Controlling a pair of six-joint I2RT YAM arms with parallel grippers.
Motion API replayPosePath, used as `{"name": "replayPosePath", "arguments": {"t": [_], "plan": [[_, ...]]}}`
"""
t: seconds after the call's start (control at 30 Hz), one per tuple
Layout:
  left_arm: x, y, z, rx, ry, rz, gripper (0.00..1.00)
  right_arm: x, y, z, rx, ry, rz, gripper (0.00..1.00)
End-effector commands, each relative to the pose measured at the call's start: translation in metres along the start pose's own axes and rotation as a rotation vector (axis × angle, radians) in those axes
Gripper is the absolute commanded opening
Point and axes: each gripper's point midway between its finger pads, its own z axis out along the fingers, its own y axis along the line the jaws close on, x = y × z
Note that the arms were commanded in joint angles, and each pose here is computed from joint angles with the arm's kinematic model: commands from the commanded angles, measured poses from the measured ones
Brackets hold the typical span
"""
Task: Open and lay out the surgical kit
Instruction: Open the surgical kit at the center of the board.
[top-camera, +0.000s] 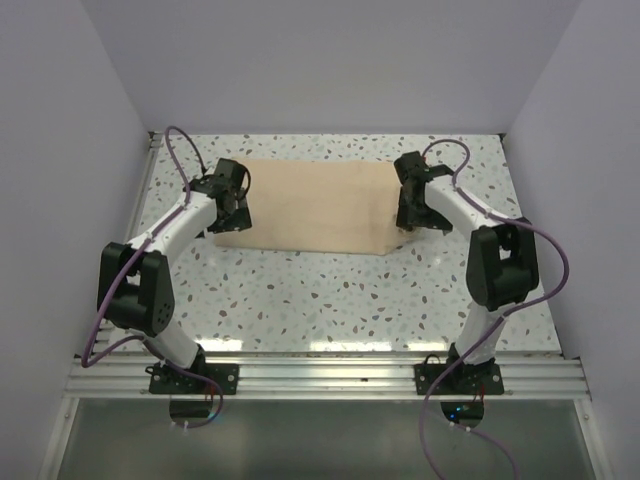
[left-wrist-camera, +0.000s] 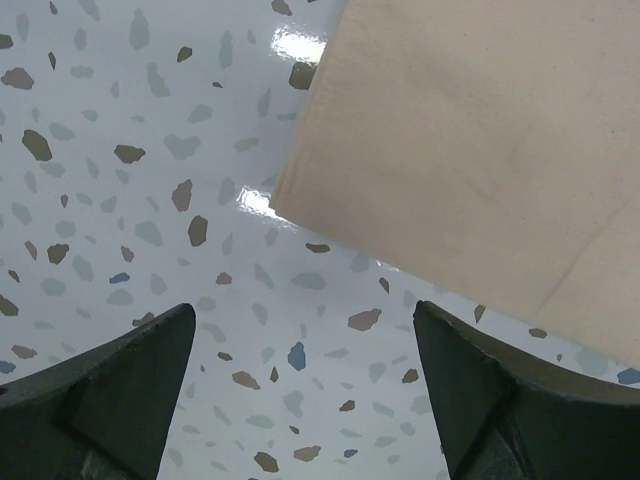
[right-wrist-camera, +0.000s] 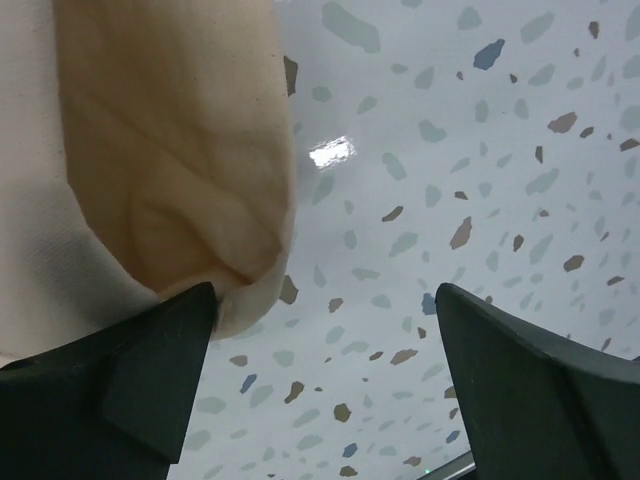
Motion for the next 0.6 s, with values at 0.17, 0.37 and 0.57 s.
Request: {"name": "replayPosePath", "arguments": {"t": [0.17, 0.37, 0.57], "plan": [[0.001, 0.012, -0.013, -0.024, -0.002, -0.012, 0.94, -0.053, -0.052, -0.003, 0.106, -0.069, 0.112, 0.98], [0.013, 0.014, -0.016, -0.019, 0.013, -0.032, 0.94, -0.114, -0.050, -0.033, -0.046, -0.190, 0.207, 0.98], [0.020, 0.019, -0.021, -0.025, 0.026, -0.037, 0.94, -0.158, -0.003, -0.020, -0.232, -0.211, 0.239, 0.95]]}}
